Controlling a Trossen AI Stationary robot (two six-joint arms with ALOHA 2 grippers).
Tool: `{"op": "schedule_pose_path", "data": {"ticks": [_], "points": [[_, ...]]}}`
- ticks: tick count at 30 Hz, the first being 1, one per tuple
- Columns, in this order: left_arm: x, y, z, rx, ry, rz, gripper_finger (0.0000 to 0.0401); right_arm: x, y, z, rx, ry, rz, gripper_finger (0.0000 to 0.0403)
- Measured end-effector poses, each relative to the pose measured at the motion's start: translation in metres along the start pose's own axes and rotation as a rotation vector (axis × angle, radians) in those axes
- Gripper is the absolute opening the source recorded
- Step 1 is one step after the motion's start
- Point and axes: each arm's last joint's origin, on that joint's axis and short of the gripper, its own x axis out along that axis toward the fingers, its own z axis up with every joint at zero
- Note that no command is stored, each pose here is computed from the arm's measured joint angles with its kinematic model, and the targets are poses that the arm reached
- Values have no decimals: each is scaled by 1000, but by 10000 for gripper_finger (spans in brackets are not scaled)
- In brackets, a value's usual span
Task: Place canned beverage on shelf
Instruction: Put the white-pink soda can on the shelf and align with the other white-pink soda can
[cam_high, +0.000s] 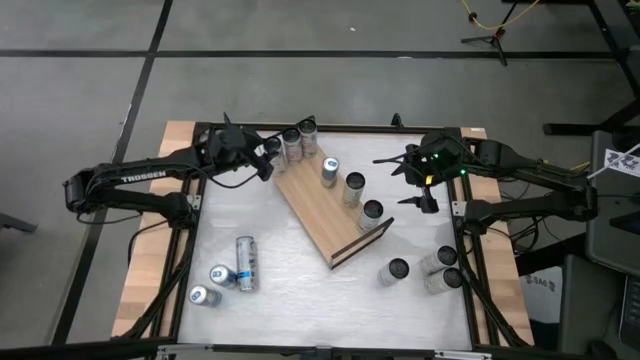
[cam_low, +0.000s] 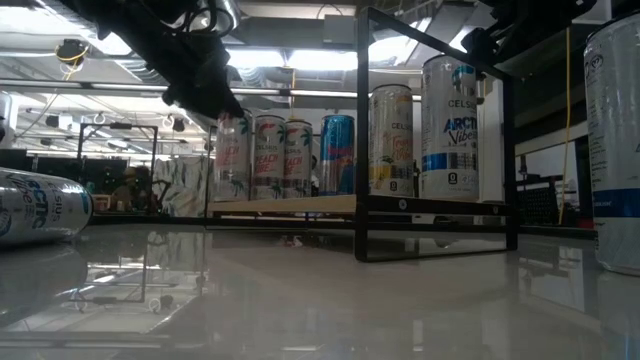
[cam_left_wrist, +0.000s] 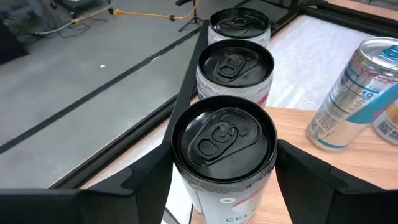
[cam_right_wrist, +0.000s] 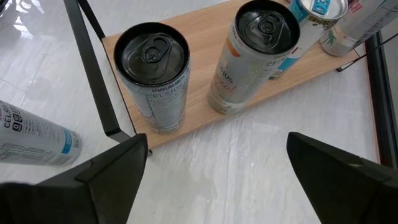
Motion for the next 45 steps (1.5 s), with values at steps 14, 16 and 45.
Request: {"op": "schedule_pose_path", "data": {"ticks": [14,16,45], "points": [[-4,-8,-2,-44,-17,59,241,0,0,0,0,0,0,379],[-4,-9,-2,-60,-21,65,241,0,0,0,0,0,0,379],[11,-25,-4,-45,-63,147,241,0,0,0,0,1,1,379]]}}
